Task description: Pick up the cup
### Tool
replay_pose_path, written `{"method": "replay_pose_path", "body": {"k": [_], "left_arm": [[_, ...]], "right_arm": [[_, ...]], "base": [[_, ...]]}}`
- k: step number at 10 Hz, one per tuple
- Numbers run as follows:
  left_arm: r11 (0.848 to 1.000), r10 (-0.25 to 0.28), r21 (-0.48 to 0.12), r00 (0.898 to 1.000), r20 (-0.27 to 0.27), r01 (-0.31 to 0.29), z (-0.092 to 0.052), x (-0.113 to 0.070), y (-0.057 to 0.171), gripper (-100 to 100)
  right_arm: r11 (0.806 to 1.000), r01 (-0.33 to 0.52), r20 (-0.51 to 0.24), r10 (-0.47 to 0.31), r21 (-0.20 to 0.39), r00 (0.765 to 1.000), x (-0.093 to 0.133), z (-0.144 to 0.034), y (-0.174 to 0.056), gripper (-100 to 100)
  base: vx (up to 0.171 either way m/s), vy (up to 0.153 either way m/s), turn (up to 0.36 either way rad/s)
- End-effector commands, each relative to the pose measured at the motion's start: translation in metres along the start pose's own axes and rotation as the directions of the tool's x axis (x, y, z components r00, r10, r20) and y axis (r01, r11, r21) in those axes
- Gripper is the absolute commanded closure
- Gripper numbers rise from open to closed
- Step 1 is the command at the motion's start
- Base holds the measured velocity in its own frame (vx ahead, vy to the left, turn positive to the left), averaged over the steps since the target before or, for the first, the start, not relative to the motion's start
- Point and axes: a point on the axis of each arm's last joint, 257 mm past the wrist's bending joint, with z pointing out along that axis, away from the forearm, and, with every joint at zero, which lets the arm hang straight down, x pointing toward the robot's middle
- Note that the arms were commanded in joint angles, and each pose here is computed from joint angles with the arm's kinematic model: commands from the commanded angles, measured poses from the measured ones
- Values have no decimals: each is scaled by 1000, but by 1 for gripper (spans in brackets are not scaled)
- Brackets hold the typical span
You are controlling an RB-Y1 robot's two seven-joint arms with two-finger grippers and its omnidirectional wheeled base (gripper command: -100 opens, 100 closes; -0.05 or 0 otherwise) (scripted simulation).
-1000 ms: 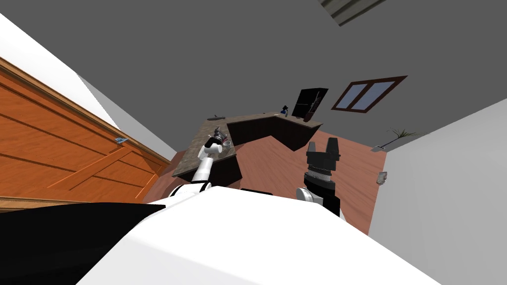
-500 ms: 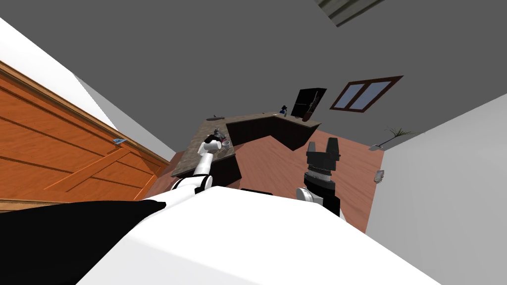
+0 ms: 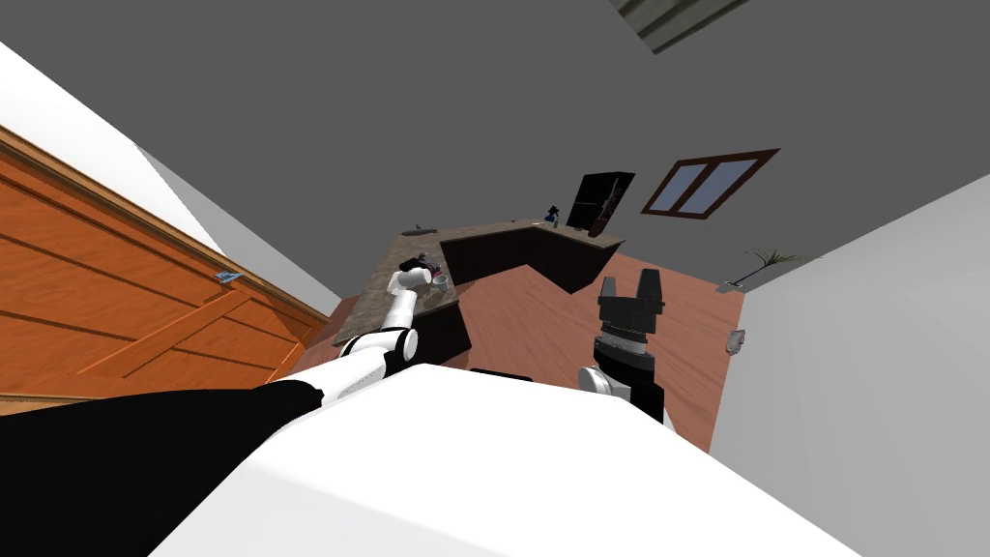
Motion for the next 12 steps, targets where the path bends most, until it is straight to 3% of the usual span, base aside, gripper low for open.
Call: {"method": "replay_pose_path", "body": {"k": [1, 2, 5, 6, 7, 8, 11, 12], "left_arm": [[999, -23, -45, 999, 39, 25, 4, -9, 10, -100], [998, -23, -50, 999, 42, 25, 4, -10, 11, -100], [987, -93, -118, 990, 108, 106, 14, -13, 17, -100], [983, -92, -144, 987, 132, 111, 14, -21, 27, -100], [976, -122, -162, 981, 148, 146, 17, -14, 25, -100], [970, -120, -188, 978, 173, 152, 17, -23, 37, -100], [941, -164, -254, 958, 233, 223, 19, -18, 49, -100], [935, -161, -272, 954, 251, 229, 18, -25, 59, -100]], "right_arm": [[1000, 0, 0, 0, 0, 1000, 0, 0, 0, 0], [1000, 0, 0, 0, 0, 1000, 0, 0, 0, 0], [1000, 0, 0, 0, 0, 1000, 0, 0, 0, 0], [1000, 0, 0, 0, 0, 1000, 0, 0, 0, 0], [1000, 0, 0, 0, 0, 1000, 0, 0, 0, 0], [1000, 0, 0, 0, 0, 1000, 0, 0, 0, 0], [1000, 0, 0, 0, 0, 1000, 0, 0, 0, 0], [1000, 0, 0, 0, 0, 1000, 0, 0, 0, 0]], "base": [[-10, 2, -14], [0, 0, 0], [-8, 6, -16], [-9, 8, -15], [-11, 8, -19], [-8, 8, -14], [-8, 6, -16], [-8, 5, -17]]}}
